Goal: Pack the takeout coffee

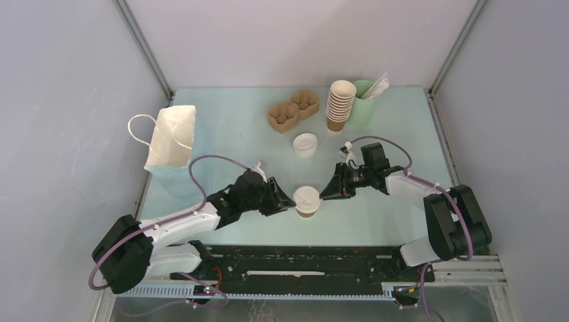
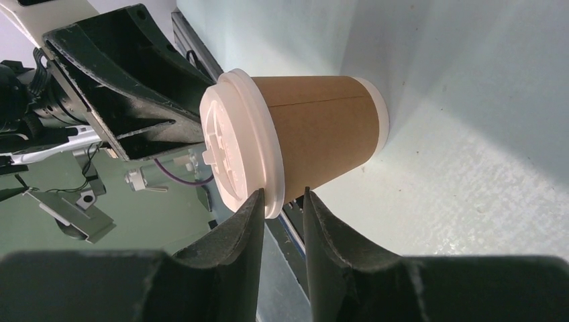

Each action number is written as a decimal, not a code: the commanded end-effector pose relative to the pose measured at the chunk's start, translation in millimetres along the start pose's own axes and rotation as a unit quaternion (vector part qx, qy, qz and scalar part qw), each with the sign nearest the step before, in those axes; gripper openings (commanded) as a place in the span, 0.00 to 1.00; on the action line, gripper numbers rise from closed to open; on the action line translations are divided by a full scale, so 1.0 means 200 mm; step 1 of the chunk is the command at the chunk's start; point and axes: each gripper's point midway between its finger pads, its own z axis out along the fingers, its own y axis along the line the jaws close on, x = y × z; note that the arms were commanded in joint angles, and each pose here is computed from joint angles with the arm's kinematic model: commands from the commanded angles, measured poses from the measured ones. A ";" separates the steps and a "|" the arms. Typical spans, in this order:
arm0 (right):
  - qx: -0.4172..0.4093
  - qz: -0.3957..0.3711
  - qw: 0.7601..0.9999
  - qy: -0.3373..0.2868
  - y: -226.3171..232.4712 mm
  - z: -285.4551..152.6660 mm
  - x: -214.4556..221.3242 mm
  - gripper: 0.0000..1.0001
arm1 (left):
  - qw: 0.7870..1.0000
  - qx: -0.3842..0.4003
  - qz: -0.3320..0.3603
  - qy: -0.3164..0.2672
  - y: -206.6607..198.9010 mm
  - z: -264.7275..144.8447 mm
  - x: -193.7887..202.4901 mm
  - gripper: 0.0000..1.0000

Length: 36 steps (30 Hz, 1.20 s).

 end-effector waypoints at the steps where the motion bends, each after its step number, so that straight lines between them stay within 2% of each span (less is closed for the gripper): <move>1: 0.011 -0.010 1.000 0.001 -0.04 0.02 0.00 0.35 | 0.999 0.023 0.019 -0.012 -0.12 0.02 -0.07 0.46; 13: 0.157 0.016 0.987 0.037 -0.28 0.06 0.11 0.30 | 0.997 -0.066 0.024 0.028 0.07 0.06 0.00 0.39; 20: 0.165 0.025 0.986 0.021 -0.29 0.07 0.07 0.27 | 0.995 -0.096 0.034 0.022 0.14 0.04 0.00 0.36; 27: 0.105 -0.038 0.994 0.001 0.00 0.04 -0.04 0.35 | 0.994 -0.044 0.098 -0.005 -0.09 -0.04 -0.09 0.46; 36: 0.099 -0.047 0.994 -0.016 0.08 -0.01 -0.13 0.39 | 0.992 -0.032 0.122 -0.022 -0.19 -0.10 -0.15 0.47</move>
